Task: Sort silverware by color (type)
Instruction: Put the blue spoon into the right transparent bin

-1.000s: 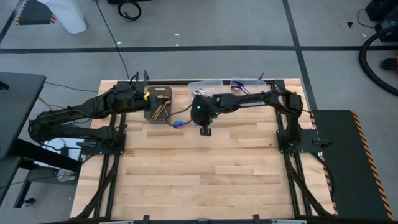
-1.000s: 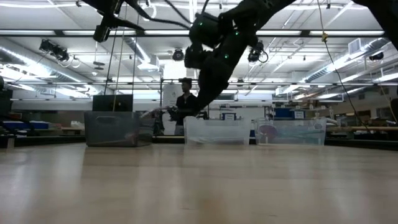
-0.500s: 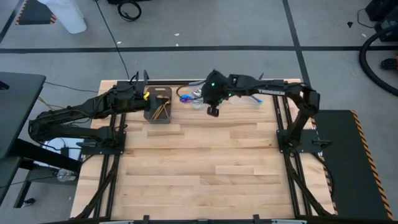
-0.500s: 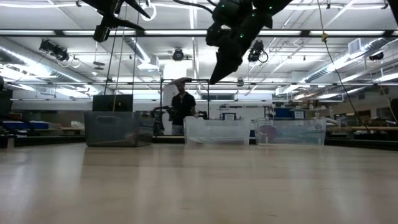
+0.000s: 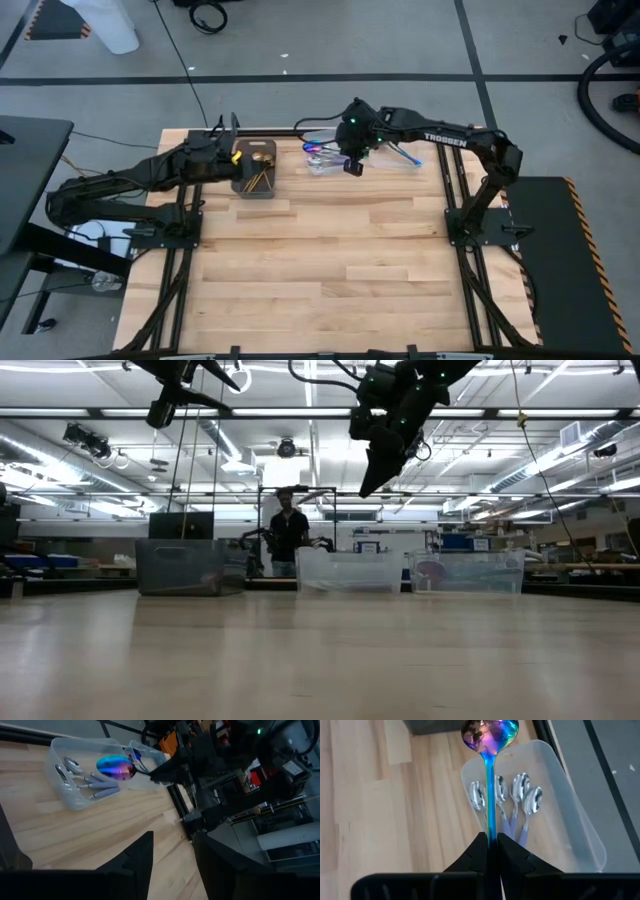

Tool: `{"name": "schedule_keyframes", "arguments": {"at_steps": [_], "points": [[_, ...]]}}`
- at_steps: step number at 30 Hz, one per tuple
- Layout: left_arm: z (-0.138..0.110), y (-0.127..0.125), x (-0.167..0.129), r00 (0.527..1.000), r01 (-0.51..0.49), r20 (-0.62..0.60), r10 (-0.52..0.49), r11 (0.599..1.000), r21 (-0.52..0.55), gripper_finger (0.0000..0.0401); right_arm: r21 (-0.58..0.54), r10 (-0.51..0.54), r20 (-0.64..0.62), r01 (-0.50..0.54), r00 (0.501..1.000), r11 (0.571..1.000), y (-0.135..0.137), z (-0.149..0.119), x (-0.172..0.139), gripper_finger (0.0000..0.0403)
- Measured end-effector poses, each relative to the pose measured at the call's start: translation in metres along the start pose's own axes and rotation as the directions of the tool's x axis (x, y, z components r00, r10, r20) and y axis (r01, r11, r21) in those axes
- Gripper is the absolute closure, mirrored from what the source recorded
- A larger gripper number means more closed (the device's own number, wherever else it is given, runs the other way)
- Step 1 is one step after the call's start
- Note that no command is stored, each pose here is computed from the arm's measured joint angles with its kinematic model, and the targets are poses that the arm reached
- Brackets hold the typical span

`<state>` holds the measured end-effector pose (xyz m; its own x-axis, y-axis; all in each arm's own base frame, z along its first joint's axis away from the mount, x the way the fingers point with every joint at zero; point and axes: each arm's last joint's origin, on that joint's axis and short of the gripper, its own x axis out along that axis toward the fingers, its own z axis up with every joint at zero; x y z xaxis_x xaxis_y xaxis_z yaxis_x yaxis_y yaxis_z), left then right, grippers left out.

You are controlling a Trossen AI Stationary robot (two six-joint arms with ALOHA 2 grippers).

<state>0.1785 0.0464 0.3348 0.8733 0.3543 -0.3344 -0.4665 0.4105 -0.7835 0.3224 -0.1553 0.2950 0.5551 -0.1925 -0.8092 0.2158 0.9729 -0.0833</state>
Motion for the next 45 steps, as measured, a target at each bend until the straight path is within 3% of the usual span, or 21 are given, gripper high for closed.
{"name": "schedule_keyframes", "arguments": {"at_steps": [12,28,45], "points": [[-0.004,0.000,0.000,1.000,-0.012,-0.027,0.012,1.000,0.009,0.0252,0.000,-0.022,0.005,0.022,1.000,1.000,-0.009,-0.004,-0.017,0.0367],[-0.003,0.001,0.000,0.999,-0.038,0.022,0.038,0.999,0.032,0.0252,0.072,-0.176,0.144,0.167,0.974,0.983,-0.026,-0.017,-0.102,0.0367],[-0.002,0.001,0.000,0.998,-0.047,0.036,0.046,0.998,0.034,0.0252,0.145,-0.249,0.243,0.219,0.937,0.965,-0.021,-0.040,-0.169,0.0367]]}}
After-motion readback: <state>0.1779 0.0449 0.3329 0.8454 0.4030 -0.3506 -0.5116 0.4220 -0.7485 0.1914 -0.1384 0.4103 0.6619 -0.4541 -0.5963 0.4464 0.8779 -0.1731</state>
